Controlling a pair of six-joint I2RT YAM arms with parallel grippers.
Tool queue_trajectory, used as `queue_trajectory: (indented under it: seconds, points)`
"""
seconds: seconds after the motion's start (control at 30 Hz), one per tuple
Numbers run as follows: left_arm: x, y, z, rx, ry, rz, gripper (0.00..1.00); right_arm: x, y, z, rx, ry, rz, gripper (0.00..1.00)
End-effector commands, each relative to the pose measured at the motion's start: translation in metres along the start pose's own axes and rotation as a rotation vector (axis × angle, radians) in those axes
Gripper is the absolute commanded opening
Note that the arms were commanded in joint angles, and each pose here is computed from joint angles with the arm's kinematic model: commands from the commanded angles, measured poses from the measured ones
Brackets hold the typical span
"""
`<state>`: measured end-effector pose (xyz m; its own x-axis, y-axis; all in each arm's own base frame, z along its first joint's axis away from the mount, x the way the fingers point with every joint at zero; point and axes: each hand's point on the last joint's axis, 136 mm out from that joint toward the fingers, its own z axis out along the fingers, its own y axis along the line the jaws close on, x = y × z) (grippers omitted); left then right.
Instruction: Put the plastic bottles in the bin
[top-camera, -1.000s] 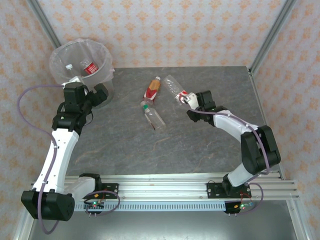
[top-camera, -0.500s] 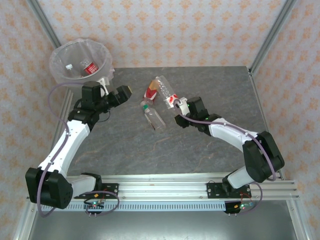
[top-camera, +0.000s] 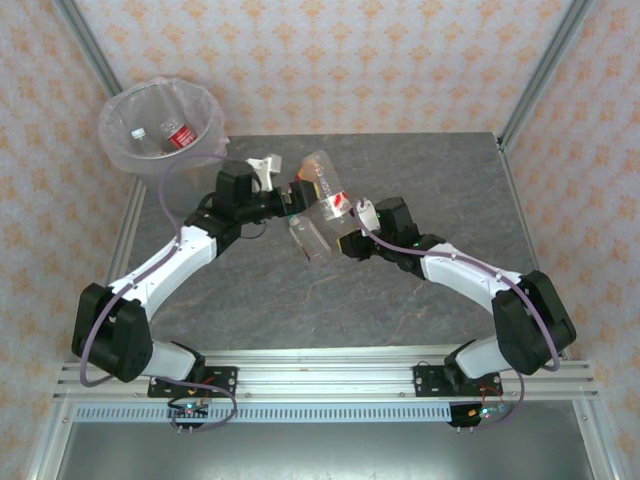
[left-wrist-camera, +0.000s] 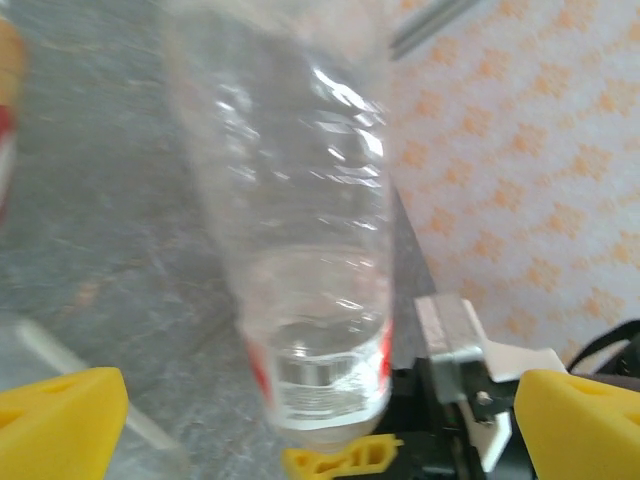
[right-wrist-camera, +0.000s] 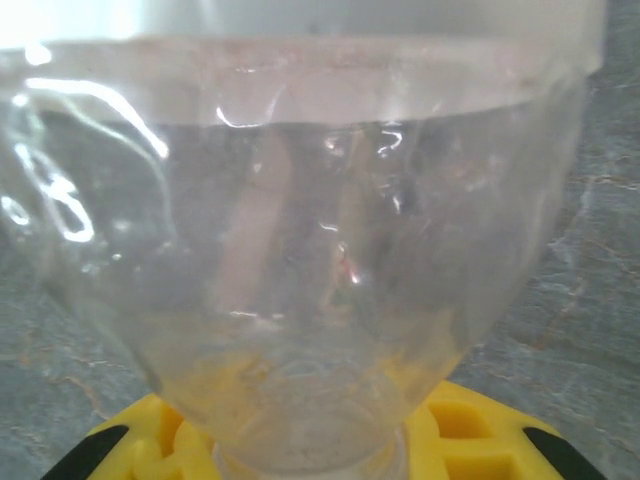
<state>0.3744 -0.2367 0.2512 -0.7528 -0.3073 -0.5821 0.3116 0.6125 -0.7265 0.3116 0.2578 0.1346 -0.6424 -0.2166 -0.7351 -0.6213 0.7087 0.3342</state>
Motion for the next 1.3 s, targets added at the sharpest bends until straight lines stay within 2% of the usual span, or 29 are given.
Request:
queue_trajectory:
  seconds: [0.0, 0.43, 0.57, 0.9, 1.17, 1.27]
  points:
    - [-0.01, -0.035, 0.009, 0.083, -0.029, 0.084, 1.0, -0.025, 0.022, -0.008, -0.105, -0.104, 0.029, 0.0]
    - [-0.009, -0.018, 0.044, 0.009, 0.002, 0.025, 0.97, -0.042, 0.043, -0.012, -0.186, -0.139, 0.043, 0.0]
    - [-0.019, -0.011, 0.041, -0.079, -0.011, 0.056, 0.96, -0.038, 0.042, -0.01, -0.169, -0.117, 0.025, 0.0]
    - [-0.05, 0.007, 0.037, -0.287, -0.052, 0.076, 0.85, -0.033, 0.046, -0.009, -0.159, -0.085, -0.002, 0.0]
    - [-0.059, 0.017, 0.035, -0.372, -0.066, 0.071, 0.79, -0.031, 0.048, -0.011, -0.142, -0.075, -0.02, 0.0]
    - [-0.06, 0.015, 0.035, -0.372, -0.071, 0.073, 0.74, -0.031, 0.048, -0.012, -0.143, -0.077, -0.017, 0.0]
